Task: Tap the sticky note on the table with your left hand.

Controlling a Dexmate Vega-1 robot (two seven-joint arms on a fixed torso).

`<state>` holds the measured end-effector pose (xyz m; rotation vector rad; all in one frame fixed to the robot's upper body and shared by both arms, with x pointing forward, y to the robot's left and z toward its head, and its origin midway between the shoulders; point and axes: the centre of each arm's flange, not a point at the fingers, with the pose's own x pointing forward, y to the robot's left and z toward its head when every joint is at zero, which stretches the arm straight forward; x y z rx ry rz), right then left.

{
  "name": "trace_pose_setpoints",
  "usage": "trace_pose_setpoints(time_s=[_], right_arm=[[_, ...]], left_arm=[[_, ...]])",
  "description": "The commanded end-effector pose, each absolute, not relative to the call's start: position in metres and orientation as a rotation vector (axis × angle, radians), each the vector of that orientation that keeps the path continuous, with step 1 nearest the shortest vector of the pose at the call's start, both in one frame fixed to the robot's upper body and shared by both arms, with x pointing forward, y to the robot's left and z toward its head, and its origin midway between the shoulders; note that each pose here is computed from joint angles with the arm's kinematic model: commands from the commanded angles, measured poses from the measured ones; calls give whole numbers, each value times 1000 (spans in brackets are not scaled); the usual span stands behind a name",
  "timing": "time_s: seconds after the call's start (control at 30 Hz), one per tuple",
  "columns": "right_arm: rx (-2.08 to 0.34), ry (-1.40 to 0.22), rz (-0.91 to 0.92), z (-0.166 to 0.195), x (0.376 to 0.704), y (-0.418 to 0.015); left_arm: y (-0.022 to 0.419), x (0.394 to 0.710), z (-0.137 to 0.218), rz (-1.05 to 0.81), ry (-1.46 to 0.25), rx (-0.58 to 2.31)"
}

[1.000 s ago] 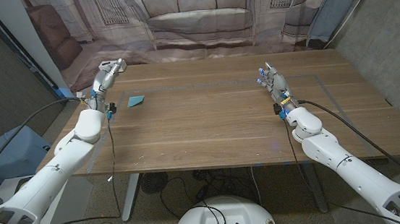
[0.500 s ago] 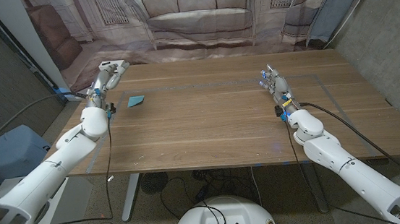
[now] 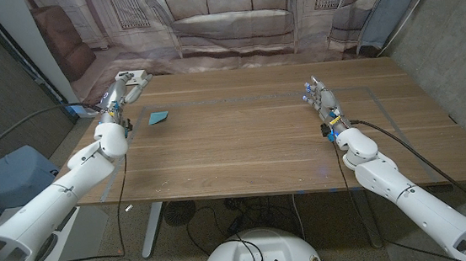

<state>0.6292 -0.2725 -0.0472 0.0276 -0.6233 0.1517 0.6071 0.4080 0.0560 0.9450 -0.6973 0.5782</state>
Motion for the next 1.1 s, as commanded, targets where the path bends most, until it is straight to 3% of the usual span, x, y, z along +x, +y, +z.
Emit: trace_pose_setpoints(time_s=[0.03, 1.1], right_arm=[[39, -616, 147, -53, 627, -271], [63, -593, 140, -71, 621, -269]], left_arm=[[413, 611, 58, 607, -622, 1041], [409, 622, 80, 559, -345, 1303]])
